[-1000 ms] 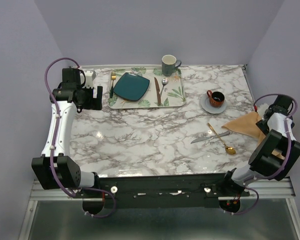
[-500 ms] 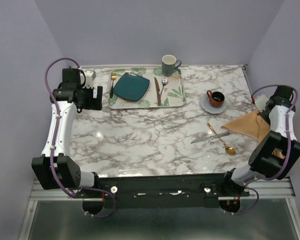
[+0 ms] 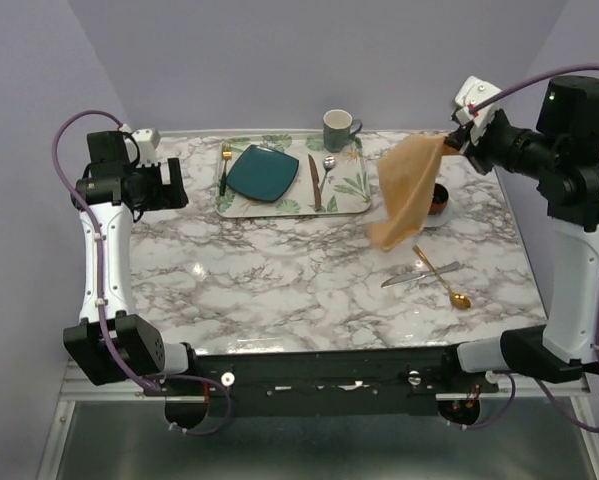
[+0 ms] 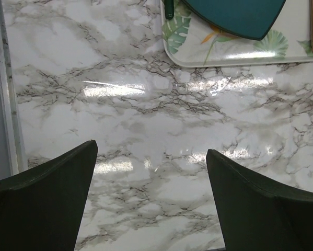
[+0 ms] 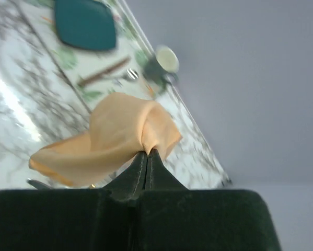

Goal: Fold the napkin into a case and place the utensils inside
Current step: Move the crumpled napkin to the center of the board, then flatten out the crumpled napkin at the center of the board.

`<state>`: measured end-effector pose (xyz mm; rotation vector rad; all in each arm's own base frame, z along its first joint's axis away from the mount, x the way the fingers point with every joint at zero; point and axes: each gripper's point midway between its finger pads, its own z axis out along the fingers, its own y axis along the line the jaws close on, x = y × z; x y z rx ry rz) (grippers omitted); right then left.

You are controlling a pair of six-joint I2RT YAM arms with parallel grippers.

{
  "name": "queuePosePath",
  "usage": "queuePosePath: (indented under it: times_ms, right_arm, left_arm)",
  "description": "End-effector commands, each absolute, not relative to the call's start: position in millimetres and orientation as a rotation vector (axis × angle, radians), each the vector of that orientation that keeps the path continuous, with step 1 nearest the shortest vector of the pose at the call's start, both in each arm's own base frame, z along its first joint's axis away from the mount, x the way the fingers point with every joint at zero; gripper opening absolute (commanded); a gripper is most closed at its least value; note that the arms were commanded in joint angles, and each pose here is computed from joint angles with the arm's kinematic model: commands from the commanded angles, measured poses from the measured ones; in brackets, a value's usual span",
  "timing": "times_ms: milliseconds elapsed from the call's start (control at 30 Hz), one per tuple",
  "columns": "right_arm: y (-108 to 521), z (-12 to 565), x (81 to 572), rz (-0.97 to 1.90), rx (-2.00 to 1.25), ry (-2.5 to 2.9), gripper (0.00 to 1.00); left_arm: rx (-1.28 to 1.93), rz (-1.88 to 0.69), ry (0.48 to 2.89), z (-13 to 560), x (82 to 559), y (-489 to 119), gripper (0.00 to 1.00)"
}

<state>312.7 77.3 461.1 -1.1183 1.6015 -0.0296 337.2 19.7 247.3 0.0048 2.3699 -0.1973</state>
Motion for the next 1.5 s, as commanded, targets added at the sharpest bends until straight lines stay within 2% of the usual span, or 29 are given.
queuePosePath:
  times_ms: [0, 100, 167, 233, 267, 400, 500, 567, 600, 633, 667, 733, 933, 1100, 1467]
  right_arm:
    - [166.9, 445.4, 225.4, 0.406, -1.351, 1.511, 0.01]
    - [183.4, 396.5, 212.1, 0.461, -1.474, 1.533, 0.01]
    - [180.1, 336.3, 210.3, 0.488, -1.574, 1.634, 0.01]
    - [168.9, 303.0, 211.5, 0.422, -1.64, 1.664, 0.01]
    - [152.4, 253.1, 211.4, 0.368, -1.695, 1.797, 0.01]
    - [123.9, 180.4, 196.2, 0.266, -1.802, 1.865, 0.01]
    - [117.7, 157.1, 183.4, 0.276, -1.798, 1.89, 0.1]
    - [116.9, 150.6, 182.7, 0.29, -1.775, 1.94, 0.16]
    - [115.6, 148.1, 180.8, 0.3, -1.775, 1.971, 0.23]
    - [115.8, 147.3, 178.5, 0.318, -1.781, 1.989, 0.39]
    - [117.1, 143.3, 175.6, 0.354, -1.785, 2.024, 0.46]
    - [118.1, 143.9, 170.0, 0.393, -1.788, 2.057, 0.54]
    - [117.3, 137.2, 178.3, 0.401, -1.685, 2.18, 0.55]
    - [105.0, 135.0, 209.3, 0.404, -1.463, 2.365, 0.55]
    - [97.4, 128.0, 239.9, 0.469, -1.261, 2.568, 0.55]
  left_arm:
    - [-0.011, -0.287, 2.264, 280.8, 331.7, 18.0, 0.99]
    - [0.031, -0.291, 2.254, 281.9, 326.6, 14.7, 0.99]
    - [0.068, -0.319, 2.247, 281.9, 321.6, 9.1, 0.99]
    - [0.131, -0.327, 2.254, 274.3, 316.6, 5.4, 0.99]
    - [0.171, -0.354, 2.25, 271.9, 313.3, 0.3, 0.99]
    - [0.379, -0.435, 2.25, 245.6, 290.1, -23.8, 0.97]
    - [0.598, -0.455, 2.267, 218.6, 275.0, -55.2, 0.95]
    - [0.699, -0.466, 2.276, 204.1, 271.7, -72.9, 0.94]
    - [0.754, -0.5, 2.305, 188.2, 267.9, -86.6, 0.92]
    - [0.77, -0.493, 2.306, 181.7, 273.1, -90.4, 0.91]
    - [0.773, -0.512, 2.348, 167.0, 276.7, -93.2, 0.89]
    - [0.81, -0.511, 2.391, 149.6, 281.0, -99.0, 0.84]
    - [0.775, -0.365, 2.494, 107.9, 314.9, -90.7, 0.72]
    - [0.765, -0.223, 2.546, 84.5, 335.5, -79.2, 0.61]
    - [0.802, -0.077, 2.561, 49.4, 356.0, -79.0, 0.53]
